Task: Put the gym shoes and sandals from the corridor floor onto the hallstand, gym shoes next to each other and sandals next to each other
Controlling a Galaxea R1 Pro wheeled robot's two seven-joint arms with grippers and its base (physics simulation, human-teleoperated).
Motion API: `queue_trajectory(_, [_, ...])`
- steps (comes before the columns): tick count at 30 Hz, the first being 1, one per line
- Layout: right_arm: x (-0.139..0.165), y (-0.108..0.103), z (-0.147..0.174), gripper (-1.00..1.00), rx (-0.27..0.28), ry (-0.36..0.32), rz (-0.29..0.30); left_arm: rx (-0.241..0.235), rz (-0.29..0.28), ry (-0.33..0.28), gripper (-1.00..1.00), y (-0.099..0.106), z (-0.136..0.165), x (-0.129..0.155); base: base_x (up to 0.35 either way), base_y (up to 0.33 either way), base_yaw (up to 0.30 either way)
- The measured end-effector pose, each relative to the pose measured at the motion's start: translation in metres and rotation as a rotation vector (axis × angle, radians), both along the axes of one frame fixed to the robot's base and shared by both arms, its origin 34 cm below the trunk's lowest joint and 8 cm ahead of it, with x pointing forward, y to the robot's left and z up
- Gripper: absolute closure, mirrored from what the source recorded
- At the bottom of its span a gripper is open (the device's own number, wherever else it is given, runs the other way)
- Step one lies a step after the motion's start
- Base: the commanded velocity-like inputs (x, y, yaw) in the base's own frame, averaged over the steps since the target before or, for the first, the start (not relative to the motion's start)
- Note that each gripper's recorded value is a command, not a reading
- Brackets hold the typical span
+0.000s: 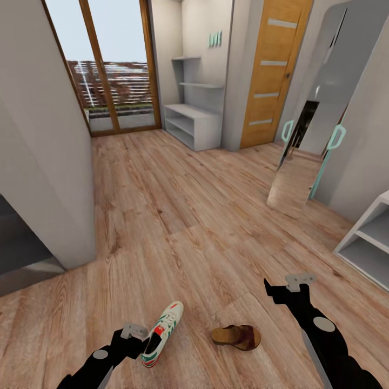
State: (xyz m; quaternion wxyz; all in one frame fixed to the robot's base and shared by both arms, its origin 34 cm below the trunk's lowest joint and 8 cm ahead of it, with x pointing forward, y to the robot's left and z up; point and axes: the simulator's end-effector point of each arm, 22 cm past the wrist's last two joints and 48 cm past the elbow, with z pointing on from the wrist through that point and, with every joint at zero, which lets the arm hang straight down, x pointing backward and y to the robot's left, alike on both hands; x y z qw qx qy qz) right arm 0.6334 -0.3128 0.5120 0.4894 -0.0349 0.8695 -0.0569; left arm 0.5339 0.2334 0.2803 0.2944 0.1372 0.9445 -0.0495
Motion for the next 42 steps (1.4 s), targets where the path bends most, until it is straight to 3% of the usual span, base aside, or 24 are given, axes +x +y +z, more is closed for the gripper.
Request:
queue_trajectory(15, [-0.008,0.001,-0.035,-1.00,0.000,0.003,0.003,-0.001,-0.003,0.005,-1.00,-0.001,-0.036,-0.011,0.000,0.000,-0.041])
queue_trajectory(29, [-0.009,0.003,-0.040,-1.00,0.003,0.011,0.005,0.003,-0.001,0.013,-1.00,-0.003,-0.040,-0.013,0.000,0.000,-0.159])
queue_trajectory(42, [-0.017,0.003,-0.069,-1.00,0.003,0.011,0.003,0.012,0.002,0.011,-1.00,0.002,-0.069,-0.019,0.000,0.000,-0.031])
